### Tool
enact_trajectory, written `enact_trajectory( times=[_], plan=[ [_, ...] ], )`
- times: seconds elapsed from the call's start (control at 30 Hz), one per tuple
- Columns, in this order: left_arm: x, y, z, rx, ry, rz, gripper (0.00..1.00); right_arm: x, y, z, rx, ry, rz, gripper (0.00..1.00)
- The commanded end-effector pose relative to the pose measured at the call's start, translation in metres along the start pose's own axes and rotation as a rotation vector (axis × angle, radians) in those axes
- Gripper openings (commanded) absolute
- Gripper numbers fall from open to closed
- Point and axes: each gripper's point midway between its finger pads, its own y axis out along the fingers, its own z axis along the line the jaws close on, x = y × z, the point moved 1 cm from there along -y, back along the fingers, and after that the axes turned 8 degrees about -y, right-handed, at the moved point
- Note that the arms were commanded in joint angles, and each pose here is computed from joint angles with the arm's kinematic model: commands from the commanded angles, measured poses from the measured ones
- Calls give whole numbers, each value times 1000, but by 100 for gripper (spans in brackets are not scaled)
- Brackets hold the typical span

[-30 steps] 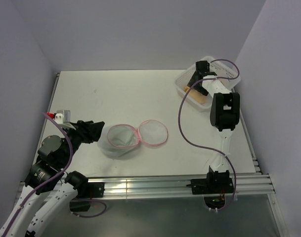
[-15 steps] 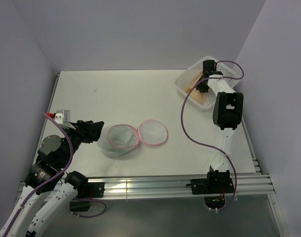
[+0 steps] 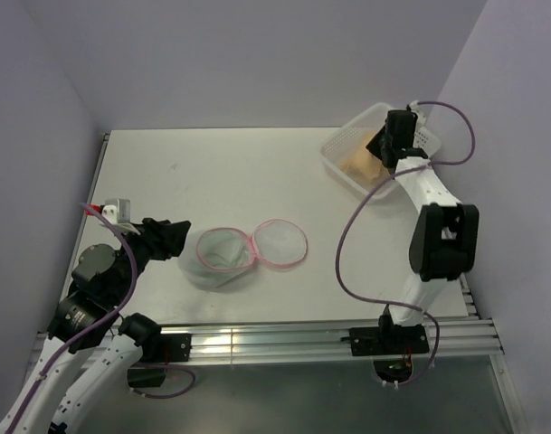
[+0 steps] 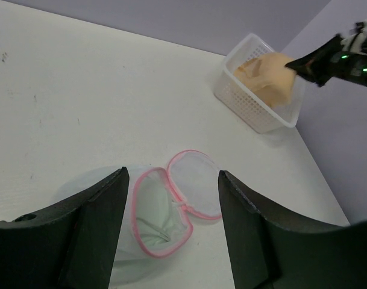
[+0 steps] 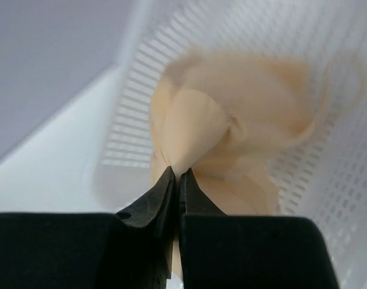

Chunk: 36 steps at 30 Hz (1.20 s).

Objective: Place the bra in the laundry bag and zip it closed

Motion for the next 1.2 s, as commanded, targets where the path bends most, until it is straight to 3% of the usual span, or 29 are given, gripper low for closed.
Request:
enact_trajectory(
  times=[0.0,0.13,0.2,0.23,0.33,0.43,0.5,0.53,0.67,0.73,0.83,0.9,0.97,1.0,1.07,1.1,1.17],
  plan=[
    [1,5,-3,-21,17,-1,67,74,-76,51,191,-6,-306,0],
    [-1,7,-4,-24,13,10,67,78,-168,76,366,-33,-384,0],
    [-5,9,-6,-34,9,30,67,51,-191,82,424,-50,-349,0],
    [-7,10,-6,-37,8,37,67,51,-223,81,464,-49,-384,0],
    [-11,13,-12,-67,-4,65,67,8,-262,66,479,-58,-359,1],
    [-22,15,-21,-112,-34,121,67,-42,-271,35,454,-37,-291,2],
    [-31,16,-29,-157,-59,166,68,-83,-260,14,421,-38,-204,15],
    [-34,19,-32,-172,-69,184,69,-109,-259,1,420,-51,-145,35],
    [-48,28,-46,-240,-125,260,72,-150,-263,-22,400,-98,-37,90],
    [-62,37,-51,-261,-175,326,72,-157,-267,-29,383,-131,-5,91],
    [-77,55,-68,-302,-224,372,72,-139,-281,-31,380,-133,-76,90],
    [-105,68,-83,-292,-202,435,72,-131,-290,-33,390,-129,-119,89],
    [-109,83,-100,-276,-167,417,72,-129,-295,-30,414,-124,-132,85],
    [-135,94,-110,-272,-143,474,72,-128,-297,-30,425,-122,-143,84],
    [-139,111,-130,-287,-114,467,71,-128,-295,-34,406,-111,-158,77],
    [-164,125,-128,-254,-92,514,71,-124,-298,-33,421,-100,-185,74],
    [-166,149,-143,-265,-65,495,71,-128,-298,-31,444,-71,-183,57]
  ],
)
